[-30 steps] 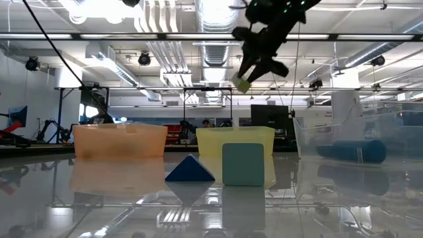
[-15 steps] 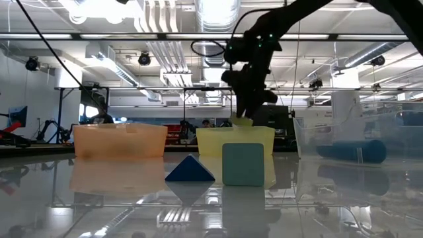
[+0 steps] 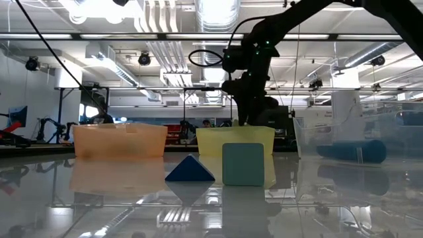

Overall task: Sort & place blocks by color
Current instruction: Put the light green block into the yellow bin, then put the blue block into the transparent bin

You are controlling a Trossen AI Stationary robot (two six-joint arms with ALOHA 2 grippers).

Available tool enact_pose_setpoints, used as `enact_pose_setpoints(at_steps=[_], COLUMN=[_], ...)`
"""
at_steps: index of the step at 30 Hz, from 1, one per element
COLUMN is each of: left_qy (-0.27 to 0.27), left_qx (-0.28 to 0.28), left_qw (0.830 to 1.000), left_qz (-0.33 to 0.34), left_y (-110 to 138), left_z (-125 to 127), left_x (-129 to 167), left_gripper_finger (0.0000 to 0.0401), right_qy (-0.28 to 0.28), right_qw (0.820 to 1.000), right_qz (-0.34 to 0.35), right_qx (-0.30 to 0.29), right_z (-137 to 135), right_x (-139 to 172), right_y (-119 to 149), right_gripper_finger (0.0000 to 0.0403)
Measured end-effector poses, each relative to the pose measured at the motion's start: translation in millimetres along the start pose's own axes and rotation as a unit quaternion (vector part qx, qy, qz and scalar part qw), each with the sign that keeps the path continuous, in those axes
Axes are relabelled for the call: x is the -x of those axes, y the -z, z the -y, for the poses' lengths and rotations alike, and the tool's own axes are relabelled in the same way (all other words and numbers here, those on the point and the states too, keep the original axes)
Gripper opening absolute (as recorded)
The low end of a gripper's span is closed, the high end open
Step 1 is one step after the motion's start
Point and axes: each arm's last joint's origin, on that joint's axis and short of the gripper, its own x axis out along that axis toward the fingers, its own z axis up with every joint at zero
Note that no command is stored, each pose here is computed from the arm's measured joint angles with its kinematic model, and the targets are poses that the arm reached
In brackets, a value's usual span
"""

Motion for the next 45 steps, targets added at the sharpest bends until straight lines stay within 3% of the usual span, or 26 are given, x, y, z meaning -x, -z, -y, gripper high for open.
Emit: enact_pose_setpoints(at_steps=[10, 15, 22, 26, 33, 37, 45], left_qy=[0.000, 0.000, 0.004, 0.024, 0.117, 0.164, 0.156], left_qx=[-0.001, -0.001, 0.006, 0.018, 0.065, 0.061, 0.006], left_qw=[1.000, 1.000, 1.000, 0.999, 0.978, 0.960, 0.948], left_qz=[-0.001, -0.002, -0.007, -0.045, -0.161, -0.219, -0.277], left_y=[1, 2, 3, 10, 22, 29, 45], left_z=[0, -1, 0, -1, 0, 1, -3], left_x=[0, 0, 0, 1, 5, 7, 7], left_gripper_finger=[0.0244, 0.0244, 0.0244, 0.0244, 0.0244, 0.0244, 0.0244], right_qy=[0.001, -0.002, -0.007, -0.014, -0.021, -0.034, -0.040], right_qw=[1.000, 1.000, 1.000, 0.999, 0.995, 0.996, 0.998], right_qz=[-0.004, -0.006, -0.023, -0.030, -0.066, -0.058, 0.029], right_qx=[-0.004, -0.005, 0.018, 0.039, 0.071, 0.065, 0.038], right_z=[0, -6, -36, -65, -119, -143, -168], right_x=[3, 21, 56, 77, 113, 132, 162], right_y=[0, -4, -1, 8, 62, 99, 165], right_gripper_finger=[0.0181, 0.0182, 0.0181, 0.0175, 0.0173, 0.0173, 0.0170])
